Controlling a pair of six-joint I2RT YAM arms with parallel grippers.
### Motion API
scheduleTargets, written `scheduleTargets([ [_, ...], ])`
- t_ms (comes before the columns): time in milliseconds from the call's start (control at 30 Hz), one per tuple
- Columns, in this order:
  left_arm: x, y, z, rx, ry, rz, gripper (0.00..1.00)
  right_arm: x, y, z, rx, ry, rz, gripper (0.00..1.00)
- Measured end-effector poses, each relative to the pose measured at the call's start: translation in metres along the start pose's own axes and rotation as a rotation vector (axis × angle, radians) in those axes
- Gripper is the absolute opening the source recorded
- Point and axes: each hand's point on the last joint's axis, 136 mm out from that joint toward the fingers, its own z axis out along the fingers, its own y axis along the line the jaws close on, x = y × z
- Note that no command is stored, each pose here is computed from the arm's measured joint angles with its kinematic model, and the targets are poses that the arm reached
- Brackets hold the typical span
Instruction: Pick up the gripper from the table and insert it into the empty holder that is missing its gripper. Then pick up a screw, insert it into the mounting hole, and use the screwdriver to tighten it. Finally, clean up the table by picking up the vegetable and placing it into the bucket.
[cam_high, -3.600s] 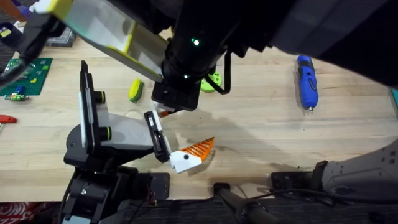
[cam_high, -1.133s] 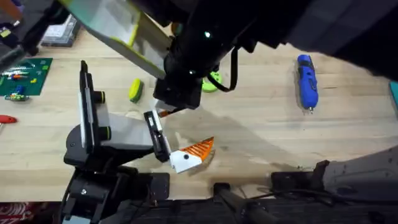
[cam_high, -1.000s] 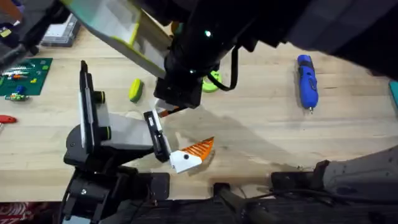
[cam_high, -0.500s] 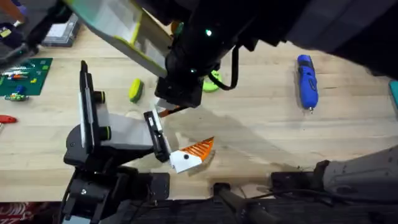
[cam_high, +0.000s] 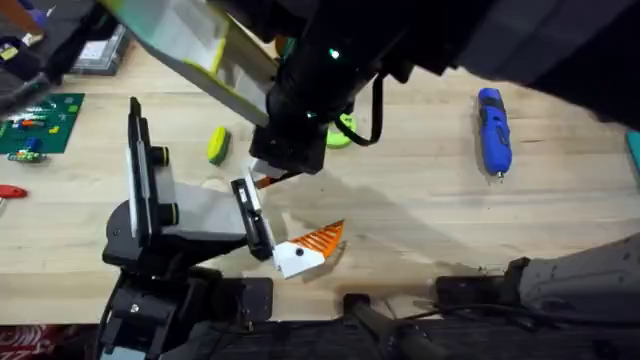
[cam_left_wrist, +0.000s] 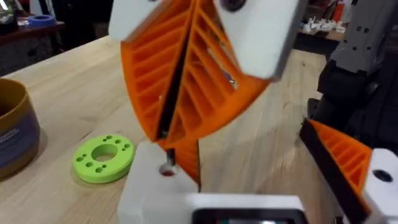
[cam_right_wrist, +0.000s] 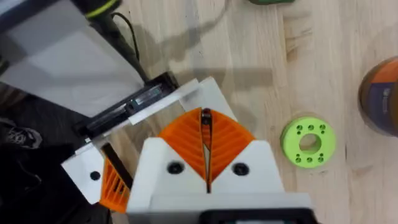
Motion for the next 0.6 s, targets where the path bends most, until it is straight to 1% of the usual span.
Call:
scheduleTargets([
  [600, 0.0001, -0.0001, 0.0000, 0.000, 0.000, -0.001, 0.989, 0.0009, 0.0000, 0.0047, -0.004, 0.001, 0.000, 0.010],
])
